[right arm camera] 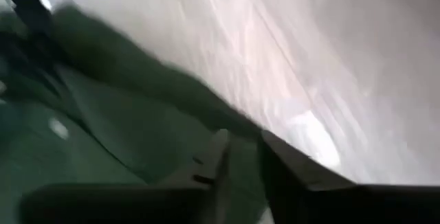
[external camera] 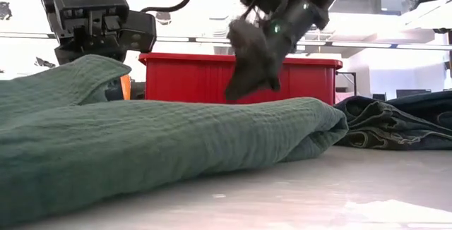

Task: Fold Laundry from Bin
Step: Fold the green shirt, then stack the green shirt on top of the blue pants

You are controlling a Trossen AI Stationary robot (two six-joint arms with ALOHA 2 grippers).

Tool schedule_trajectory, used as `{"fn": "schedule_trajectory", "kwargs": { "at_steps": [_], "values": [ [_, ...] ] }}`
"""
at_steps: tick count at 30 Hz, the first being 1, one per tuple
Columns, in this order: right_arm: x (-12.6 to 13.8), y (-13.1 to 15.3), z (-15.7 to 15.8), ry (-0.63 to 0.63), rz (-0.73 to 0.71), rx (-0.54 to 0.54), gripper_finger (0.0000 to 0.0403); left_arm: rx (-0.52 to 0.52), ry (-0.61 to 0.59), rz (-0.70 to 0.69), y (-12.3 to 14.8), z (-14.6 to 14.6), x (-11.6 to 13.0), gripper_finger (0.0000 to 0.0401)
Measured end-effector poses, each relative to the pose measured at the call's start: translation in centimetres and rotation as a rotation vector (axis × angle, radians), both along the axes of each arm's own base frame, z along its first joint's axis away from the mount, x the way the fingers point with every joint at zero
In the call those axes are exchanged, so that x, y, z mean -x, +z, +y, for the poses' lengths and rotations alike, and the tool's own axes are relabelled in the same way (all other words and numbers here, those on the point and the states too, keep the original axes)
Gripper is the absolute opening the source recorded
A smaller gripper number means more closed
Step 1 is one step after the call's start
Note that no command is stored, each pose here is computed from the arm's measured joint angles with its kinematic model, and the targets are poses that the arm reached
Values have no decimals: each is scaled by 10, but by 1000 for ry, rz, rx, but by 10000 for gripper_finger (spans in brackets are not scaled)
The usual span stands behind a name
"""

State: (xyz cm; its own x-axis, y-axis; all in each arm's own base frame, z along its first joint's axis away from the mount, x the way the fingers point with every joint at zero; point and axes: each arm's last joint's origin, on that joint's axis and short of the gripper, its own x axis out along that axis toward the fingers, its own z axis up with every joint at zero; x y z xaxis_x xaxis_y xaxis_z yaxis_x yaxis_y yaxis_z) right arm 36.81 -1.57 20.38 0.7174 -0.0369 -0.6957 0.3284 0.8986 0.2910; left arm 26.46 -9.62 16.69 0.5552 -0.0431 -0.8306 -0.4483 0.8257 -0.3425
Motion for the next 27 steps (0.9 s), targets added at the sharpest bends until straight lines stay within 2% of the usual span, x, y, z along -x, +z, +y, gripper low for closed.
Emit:
{"fn": "schedule_trajectory", "kwargs": {
  "at_steps": [3, 5, 8, 13, 16, 19, 24, 27],
  "values": [
    [11, 13, -4, -99, 19, -89, 183, -19, -26, 0, 0, 0, 0, 0],
    [17, 12, 0, -131, 74, -137, 218, -35, -43, -3, 0, 0, 0, 0],
    [18, 4, 13, -101, 138, -204, 266, -54, -94, -8, 0, 0, 0, 7],
    [20, -10, 36, -91, 229, -229, 324, -46, -143, -29, 7, 0, 1, 46],
    [18, -8, 47, -110, 205, -237, 344, -46, -138, -63, 21, 6, 6, 73],
    [23, -12, 54, -149, 224, -216, 350, -70, -86, -117, 41, 16, 15, 94],
    [34, -39, 60, -195, 190, -281, 346, -66, -11, -226, 73, 25, 35, 107],
    [42, -55, 63, -208, 146, -322, 343, -33, 23, -270, 78, 15, 49, 107]
  ]
}}
